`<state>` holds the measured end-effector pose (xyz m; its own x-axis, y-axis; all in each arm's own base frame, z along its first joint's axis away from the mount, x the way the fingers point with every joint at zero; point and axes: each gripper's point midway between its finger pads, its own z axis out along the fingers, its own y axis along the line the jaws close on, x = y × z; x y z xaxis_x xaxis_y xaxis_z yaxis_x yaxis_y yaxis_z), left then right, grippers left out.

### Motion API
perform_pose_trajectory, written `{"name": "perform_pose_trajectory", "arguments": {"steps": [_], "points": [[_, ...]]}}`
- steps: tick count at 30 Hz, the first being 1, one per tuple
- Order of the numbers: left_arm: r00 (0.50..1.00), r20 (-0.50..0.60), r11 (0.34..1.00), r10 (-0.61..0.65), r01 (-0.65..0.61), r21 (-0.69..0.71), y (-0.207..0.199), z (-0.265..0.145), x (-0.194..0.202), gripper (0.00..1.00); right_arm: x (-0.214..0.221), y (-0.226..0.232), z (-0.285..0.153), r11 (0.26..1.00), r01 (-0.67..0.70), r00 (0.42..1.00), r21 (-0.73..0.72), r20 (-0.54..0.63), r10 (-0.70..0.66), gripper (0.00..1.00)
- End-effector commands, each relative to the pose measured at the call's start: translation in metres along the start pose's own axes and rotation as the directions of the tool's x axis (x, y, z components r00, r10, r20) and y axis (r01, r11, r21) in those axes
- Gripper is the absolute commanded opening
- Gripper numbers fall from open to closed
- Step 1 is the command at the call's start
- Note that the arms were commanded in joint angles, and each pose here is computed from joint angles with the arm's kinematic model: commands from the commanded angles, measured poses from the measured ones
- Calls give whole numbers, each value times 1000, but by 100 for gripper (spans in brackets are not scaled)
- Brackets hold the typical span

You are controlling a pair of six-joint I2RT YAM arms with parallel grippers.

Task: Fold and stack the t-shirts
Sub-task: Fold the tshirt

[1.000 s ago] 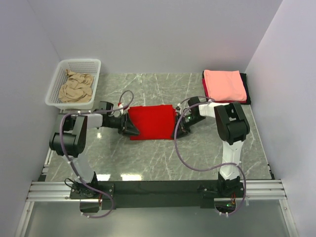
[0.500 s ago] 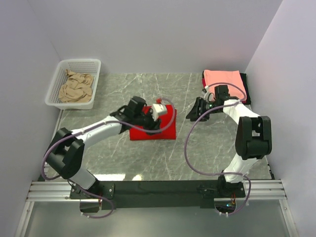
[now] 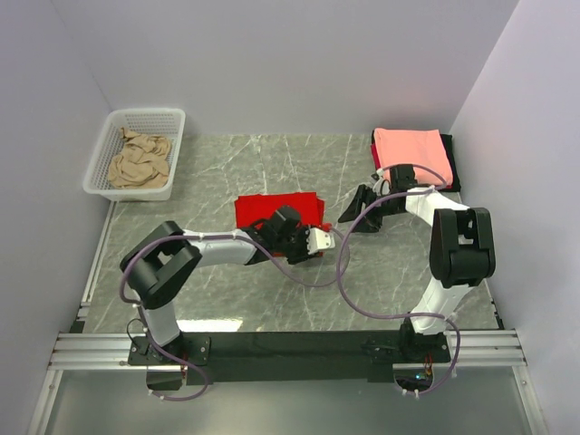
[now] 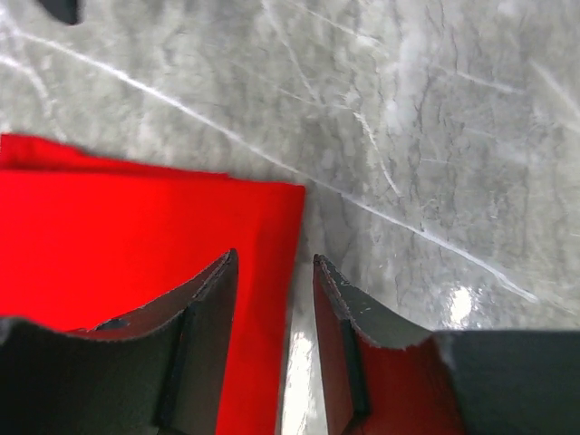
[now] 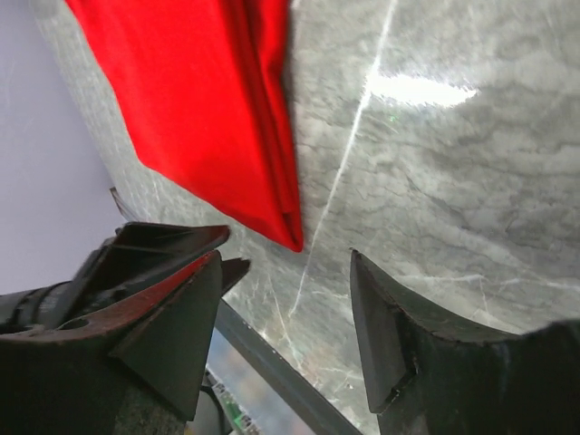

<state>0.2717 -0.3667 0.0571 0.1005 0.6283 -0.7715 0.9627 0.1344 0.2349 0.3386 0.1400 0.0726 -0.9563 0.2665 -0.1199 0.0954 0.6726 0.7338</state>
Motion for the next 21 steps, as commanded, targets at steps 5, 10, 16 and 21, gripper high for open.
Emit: {"name": "perform_pose_trajectory", "arguments": {"steps": [5,10,16,21], "points": [[992,24,991,123,-124,46,-2,21,-6,43,-6,2,5,1000,-23,1000,-19,12,23,67],[996,-40,994,82,-80,69,-7,30,16,24,-4,-1,12,998,-43,999,-40,8,44,69],[999,35,999,17,-18,50,8,17,-10,1,-7,-5,23,995,-75,996,-71,33,77,75],[996,91,999,-22,18,43,23,2,-33,1,-15,4,28,991,-75,993,-114,82,84,79]]}}
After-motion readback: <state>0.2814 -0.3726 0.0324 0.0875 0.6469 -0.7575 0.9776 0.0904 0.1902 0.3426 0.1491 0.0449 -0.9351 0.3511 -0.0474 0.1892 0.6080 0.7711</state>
